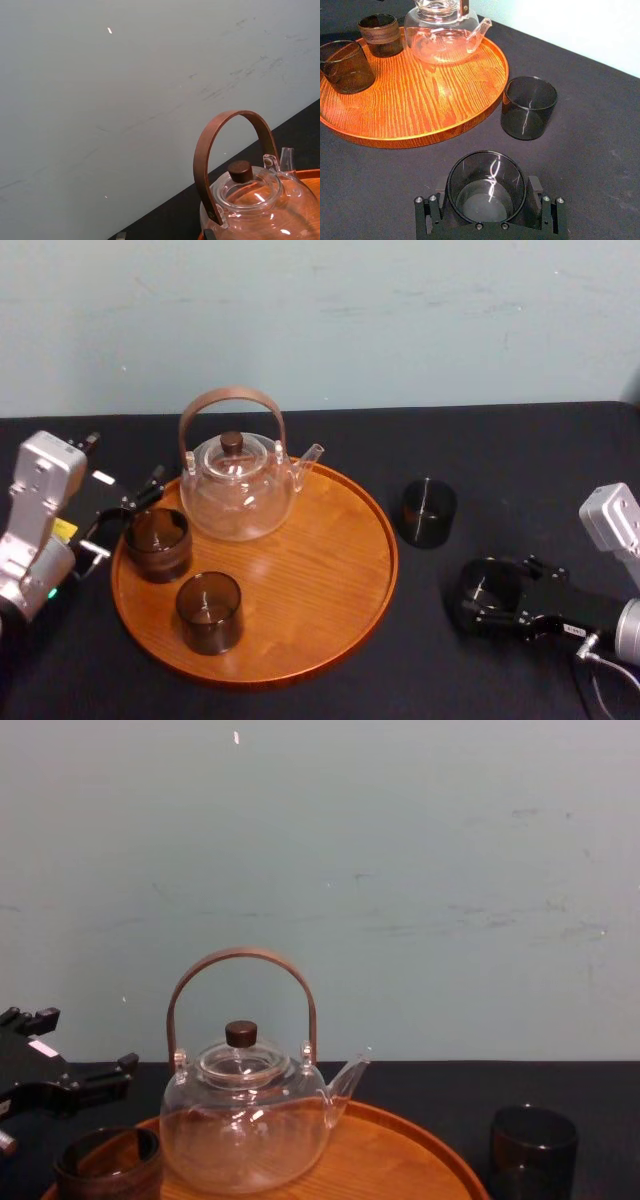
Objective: Pick up the glass from the table and place it on the tray.
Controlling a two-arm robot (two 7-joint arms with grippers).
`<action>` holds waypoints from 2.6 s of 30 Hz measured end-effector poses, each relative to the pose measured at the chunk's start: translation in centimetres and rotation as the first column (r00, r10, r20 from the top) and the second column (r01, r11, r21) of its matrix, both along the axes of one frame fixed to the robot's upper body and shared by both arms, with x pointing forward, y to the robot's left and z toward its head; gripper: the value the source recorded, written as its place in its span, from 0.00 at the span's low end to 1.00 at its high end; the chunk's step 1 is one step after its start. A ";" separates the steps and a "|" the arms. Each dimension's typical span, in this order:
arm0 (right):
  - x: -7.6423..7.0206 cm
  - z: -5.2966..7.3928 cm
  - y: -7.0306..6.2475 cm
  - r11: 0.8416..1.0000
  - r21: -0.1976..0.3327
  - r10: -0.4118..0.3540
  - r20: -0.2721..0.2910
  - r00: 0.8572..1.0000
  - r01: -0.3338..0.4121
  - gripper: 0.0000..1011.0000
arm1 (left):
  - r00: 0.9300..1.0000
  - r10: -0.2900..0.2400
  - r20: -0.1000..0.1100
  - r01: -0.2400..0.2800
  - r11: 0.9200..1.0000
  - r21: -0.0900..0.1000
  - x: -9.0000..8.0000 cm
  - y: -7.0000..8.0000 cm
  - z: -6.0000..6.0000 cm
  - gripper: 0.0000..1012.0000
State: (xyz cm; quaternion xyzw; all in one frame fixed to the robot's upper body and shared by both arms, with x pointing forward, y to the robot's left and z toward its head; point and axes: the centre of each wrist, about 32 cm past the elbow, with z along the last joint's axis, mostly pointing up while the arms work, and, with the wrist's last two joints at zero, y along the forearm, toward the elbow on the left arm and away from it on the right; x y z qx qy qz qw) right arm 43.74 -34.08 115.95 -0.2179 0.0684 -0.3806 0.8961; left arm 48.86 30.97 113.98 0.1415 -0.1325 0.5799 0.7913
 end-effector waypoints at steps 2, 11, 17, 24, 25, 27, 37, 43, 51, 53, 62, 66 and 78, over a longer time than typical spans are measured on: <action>0.0 0.0 0.0 1.000 0.000 0.000 0.000 1.000 0.000 0.99 | 1.000 0.000 0.000 0.000 1.000 0.000 0.0 0.0 0.0 0.99; 0.0 0.0 0.0 1.000 0.002 0.002 0.000 1.000 -0.002 0.92 | 1.000 0.000 0.000 0.000 1.000 0.000 0.0 0.0 0.0 0.99; 0.0 0.0 0.0 1.000 0.003 0.003 0.000 1.000 -0.003 0.89 | 1.000 0.000 0.000 0.000 1.000 0.000 0.0 0.0 0.0 0.99; 0.0 0.0 -0.1 1.000 0.004 0.003 0.000 1.000 -0.003 0.89 | 1.000 0.000 0.000 0.000 1.000 0.000 0.0 0.0 0.0 0.99; 0.0 0.0 -0.1 1.000 0.004 0.004 0.000 1.000 -0.004 0.89 | 1.000 0.000 0.000 0.000 1.000 0.000 0.0 0.0 0.0 0.99; 0.0 0.0 -0.1 1.000 0.004 0.004 0.000 1.000 -0.004 0.89 | 1.000 0.000 0.000 0.000 1.000 0.000 0.0 0.0 0.0 0.99; 0.1 0.6 -0.1 1.000 0.021 0.008 0.013 1.000 -0.009 0.89 | 1.000 0.000 0.000 0.000 1.000 0.000 0.0 0.0 0.0 0.99; 0.7 1.6 0.2 0.999 0.027 0.032 0.047 0.998 -0.033 0.89 | 1.000 0.000 0.000 0.000 1.000 0.000 0.0 0.0 0.0 0.99; 2.1 2.9 1.2 0.994 0.044 0.096 0.096 0.991 -0.100 0.89 | 1.000 0.000 0.000 0.000 1.000 0.000 0.0 0.0 0.0 0.99; 2.5 3.1 1.7 0.992 0.045 0.114 0.108 0.988 -0.120 0.89 | 1.000 0.000 0.000 0.000 1.000 0.000 0.0 0.0 0.0 0.99; 4.1 3.4 3.5 0.981 0.052 0.178 0.135 0.975 -0.187 0.89 | 1.000 0.000 0.000 0.000 1.000 0.000 0.0 0.0 0.0 0.99; 4.8 3.4 4.6 0.975 0.056 0.206 0.141 0.968 -0.215 0.89 | 1.000 0.000 0.000 0.000 1.000 0.000 0.0 0.0 0.0 0.99; 6.3 3.0 7.2 0.958 0.073 0.266 0.151 0.952 -0.279 0.89 | 1.000 0.000 0.000 0.000 1.000 0.000 0.0 0.0 0.0 0.99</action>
